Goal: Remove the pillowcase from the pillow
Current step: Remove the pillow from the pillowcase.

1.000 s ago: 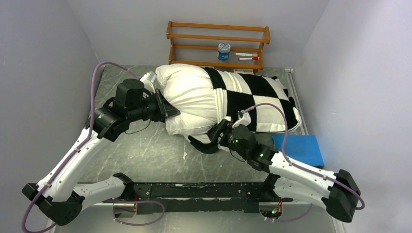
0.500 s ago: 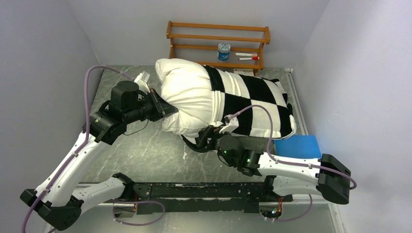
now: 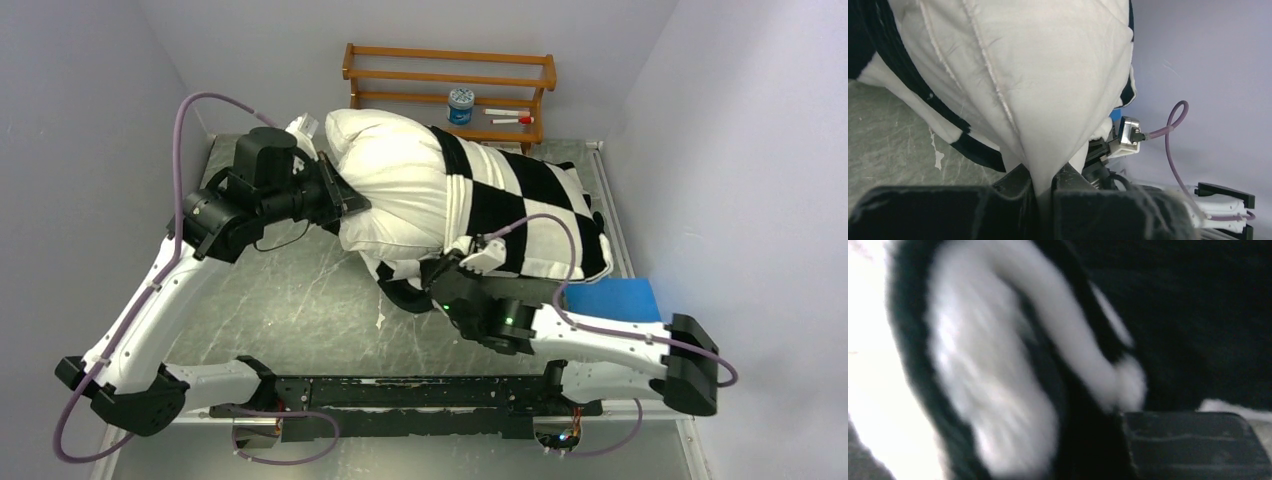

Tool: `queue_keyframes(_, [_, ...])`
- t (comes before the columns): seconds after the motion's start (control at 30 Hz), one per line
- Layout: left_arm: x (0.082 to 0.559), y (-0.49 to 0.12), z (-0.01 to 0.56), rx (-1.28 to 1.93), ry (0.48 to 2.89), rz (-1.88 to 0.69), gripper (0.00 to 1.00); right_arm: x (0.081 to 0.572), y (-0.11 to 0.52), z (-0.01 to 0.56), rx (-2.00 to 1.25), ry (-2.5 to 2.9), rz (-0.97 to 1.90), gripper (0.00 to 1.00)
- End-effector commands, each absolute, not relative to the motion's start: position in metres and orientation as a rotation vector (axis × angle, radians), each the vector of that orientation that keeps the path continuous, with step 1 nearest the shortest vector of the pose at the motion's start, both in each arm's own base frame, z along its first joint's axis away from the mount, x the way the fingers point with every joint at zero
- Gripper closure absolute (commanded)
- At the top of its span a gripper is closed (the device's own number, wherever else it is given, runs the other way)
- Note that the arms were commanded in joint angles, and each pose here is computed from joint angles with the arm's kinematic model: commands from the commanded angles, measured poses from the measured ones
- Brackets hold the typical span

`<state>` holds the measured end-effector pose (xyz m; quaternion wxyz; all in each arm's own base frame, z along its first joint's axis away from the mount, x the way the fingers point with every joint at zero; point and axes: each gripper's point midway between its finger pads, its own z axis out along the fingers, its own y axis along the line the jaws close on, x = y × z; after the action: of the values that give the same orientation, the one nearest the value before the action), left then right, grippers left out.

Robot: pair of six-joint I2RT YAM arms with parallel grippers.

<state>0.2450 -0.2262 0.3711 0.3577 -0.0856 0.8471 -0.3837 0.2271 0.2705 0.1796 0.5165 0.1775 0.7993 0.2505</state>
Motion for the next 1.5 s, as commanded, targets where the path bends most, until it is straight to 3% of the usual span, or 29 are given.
queue_keyframes(0.0, [0.249, -0.2, 0.508, -0.197, 1.707, -1.072, 0.95, 0.212, 0.191, 0.115, 0.333, 2.029, 0.292, 0.66])
queue_keyframes(0.1, [0.25, -0.203, 0.495, -0.205, 1.733, -1.083, 0.95, 0.212, 0.198, 0.127, 0.287, 2.029, 0.393, 0.62])
queue_keyframes(0.23, [0.245, -0.202, 0.454, -0.221, 1.808, -1.069, 0.95, 0.204, 0.228, 0.154, 0.071, 2.044, 0.534, 0.43])
queue_keyframes(0.33, [0.239, -0.191, 0.413, -0.264, 1.88, -1.008, 0.95, 0.189, 0.246, 0.172, -0.12, 2.054, 0.641, 0.34])
queue_keyframes(0.6, [0.202, -0.154, 0.297, -0.442, 2.074, -0.873, 0.95, 0.154, 0.249, 0.24, -0.278, 1.951, 0.902, 0.26])
queue_keyframes(0.77, [0.179, -0.136, 0.241, -0.532, 2.181, -0.797, 0.95, 0.161, 0.234, 0.271, -0.231, 1.905, 0.853, 0.18])
queue_keyframes(0.97, [0.15, -0.126, 0.195, -0.613, 2.281, -0.789, 0.95, 0.176, 0.261, 0.262, -0.333, 2.023, 0.703, 0.17])
queue_keyframes(1.17, [0.146, -0.119, 0.201, -0.651, 2.22, -0.811, 0.95, 0.171, 0.304, 0.213, -0.467, 2.199, 0.703, 0.28])
queue_keyframes(1.47, [0.156, -0.12, 0.21, -0.608, 2.221, -0.768, 0.95, 0.145, 0.304, 0.175, -0.551, 2.311, 0.751, 0.36])
